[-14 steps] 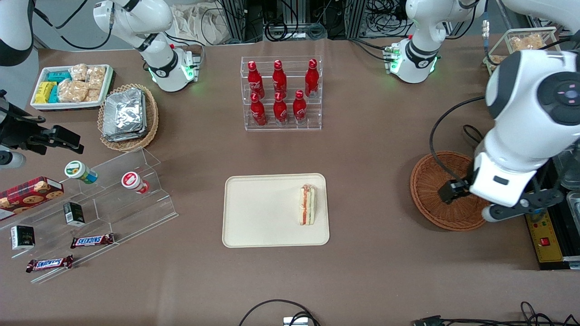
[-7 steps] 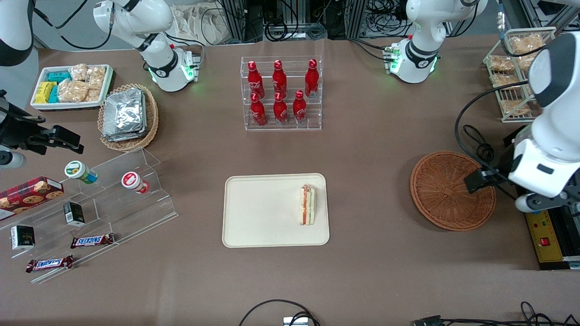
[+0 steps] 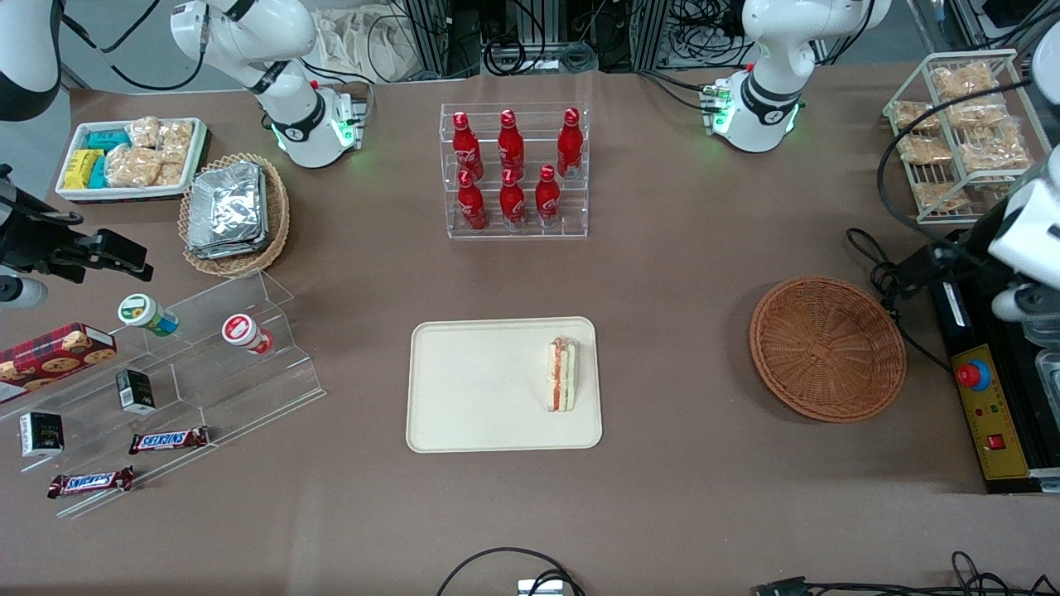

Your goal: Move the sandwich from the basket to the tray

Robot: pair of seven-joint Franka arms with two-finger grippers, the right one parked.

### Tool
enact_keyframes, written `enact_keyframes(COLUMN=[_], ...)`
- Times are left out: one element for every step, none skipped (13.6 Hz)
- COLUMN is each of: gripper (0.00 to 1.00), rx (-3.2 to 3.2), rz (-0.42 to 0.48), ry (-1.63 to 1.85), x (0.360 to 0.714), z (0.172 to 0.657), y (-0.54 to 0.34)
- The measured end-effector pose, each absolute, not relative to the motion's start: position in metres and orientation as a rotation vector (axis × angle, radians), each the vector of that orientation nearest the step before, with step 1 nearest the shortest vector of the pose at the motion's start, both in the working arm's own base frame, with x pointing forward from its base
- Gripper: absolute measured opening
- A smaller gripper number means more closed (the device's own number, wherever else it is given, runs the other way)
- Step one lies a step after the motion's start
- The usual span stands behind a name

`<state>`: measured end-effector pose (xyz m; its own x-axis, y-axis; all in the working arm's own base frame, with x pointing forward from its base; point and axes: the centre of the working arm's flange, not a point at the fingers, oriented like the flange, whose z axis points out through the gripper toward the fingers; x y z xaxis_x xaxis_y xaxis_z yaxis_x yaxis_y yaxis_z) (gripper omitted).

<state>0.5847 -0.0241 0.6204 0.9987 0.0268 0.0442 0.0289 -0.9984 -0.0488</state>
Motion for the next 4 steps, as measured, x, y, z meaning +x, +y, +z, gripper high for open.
enact_keyframes(gripper=[1.00, 1.00, 1.00, 1.00], rx=[-3.103, -3.110, -3.110, -3.112], rz=[-0.065, -0.068, -0.069, -0.068], ry=[-0.026, -0.002, 0.015, 0.022], x=[0.574, 0.565, 0.557, 0.550], z=[0.628, 0.635, 0.640, 0.643], y=[-0.022, -0.023, -0.022, -0.021])
